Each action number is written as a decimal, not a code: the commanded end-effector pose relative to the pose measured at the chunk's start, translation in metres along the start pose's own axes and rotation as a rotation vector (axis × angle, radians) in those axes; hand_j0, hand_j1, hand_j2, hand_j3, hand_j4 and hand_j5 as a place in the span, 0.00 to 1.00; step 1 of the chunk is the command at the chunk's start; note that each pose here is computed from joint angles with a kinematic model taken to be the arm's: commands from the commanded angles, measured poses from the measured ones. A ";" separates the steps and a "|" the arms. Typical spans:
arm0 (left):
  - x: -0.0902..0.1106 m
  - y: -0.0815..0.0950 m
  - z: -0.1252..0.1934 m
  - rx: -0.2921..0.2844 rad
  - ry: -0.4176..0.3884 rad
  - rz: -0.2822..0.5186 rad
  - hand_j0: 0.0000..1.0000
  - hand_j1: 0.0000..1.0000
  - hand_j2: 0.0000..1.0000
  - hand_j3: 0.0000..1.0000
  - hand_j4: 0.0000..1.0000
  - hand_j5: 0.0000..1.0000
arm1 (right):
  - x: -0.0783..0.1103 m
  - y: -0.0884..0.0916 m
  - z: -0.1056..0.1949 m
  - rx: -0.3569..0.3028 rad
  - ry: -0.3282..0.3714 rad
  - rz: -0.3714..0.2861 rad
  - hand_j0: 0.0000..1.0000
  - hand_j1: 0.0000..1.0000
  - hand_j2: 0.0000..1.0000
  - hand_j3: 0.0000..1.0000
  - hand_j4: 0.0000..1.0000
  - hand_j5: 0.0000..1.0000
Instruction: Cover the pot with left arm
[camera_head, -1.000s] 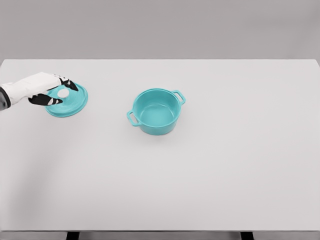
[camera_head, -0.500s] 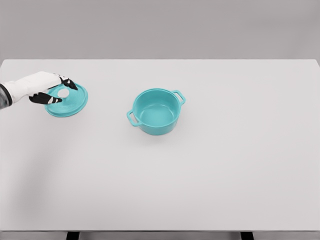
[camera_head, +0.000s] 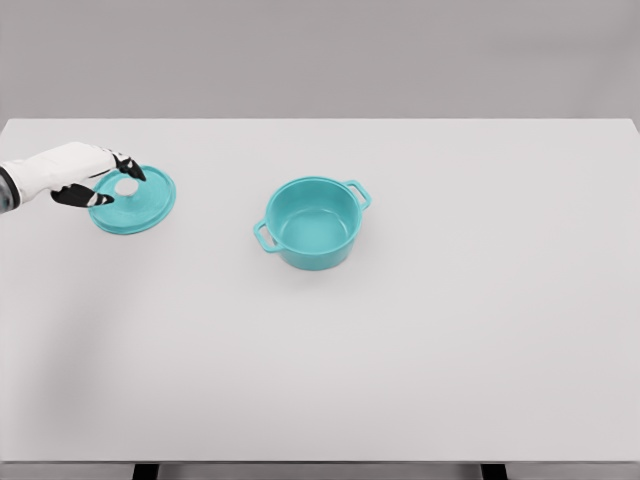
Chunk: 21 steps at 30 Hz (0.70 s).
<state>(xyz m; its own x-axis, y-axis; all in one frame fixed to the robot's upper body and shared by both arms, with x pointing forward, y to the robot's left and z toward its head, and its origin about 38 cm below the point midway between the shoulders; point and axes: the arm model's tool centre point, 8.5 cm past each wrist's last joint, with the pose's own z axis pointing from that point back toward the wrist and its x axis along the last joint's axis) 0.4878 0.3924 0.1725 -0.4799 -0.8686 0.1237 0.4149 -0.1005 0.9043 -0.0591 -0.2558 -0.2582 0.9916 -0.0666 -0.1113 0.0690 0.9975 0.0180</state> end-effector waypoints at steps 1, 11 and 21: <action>-0.001 0.001 0.001 0.001 0.006 -0.005 0.68 0.68 0.68 0.68 0.68 0.68 | 0.000 0.000 0.000 0.000 0.000 0.000 1.00 1.00 1.00 1.00 1.00 1.00; 0.002 0.001 -0.004 -0.005 0.002 -0.006 0.72 0.72 0.72 0.72 0.72 0.72 | 0.000 0.000 0.000 0.000 0.000 0.000 1.00 1.00 1.00 1.00 1.00 1.00; 0.001 -0.002 -0.012 -0.011 0.006 0.014 0.72 0.72 0.72 0.72 0.72 0.72 | 0.000 0.000 0.000 0.000 0.000 0.000 1.00 1.00 1.00 1.00 1.00 1.00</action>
<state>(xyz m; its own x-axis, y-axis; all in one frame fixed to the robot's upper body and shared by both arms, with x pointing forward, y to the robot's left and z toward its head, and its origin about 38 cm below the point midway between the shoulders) 0.4956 0.3854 0.1683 -0.4752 -0.8711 0.1244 0.4251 -0.1035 0.8992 -0.0592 -0.2558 -0.2582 0.9916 -0.0665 -0.1113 0.0689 0.9975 0.0180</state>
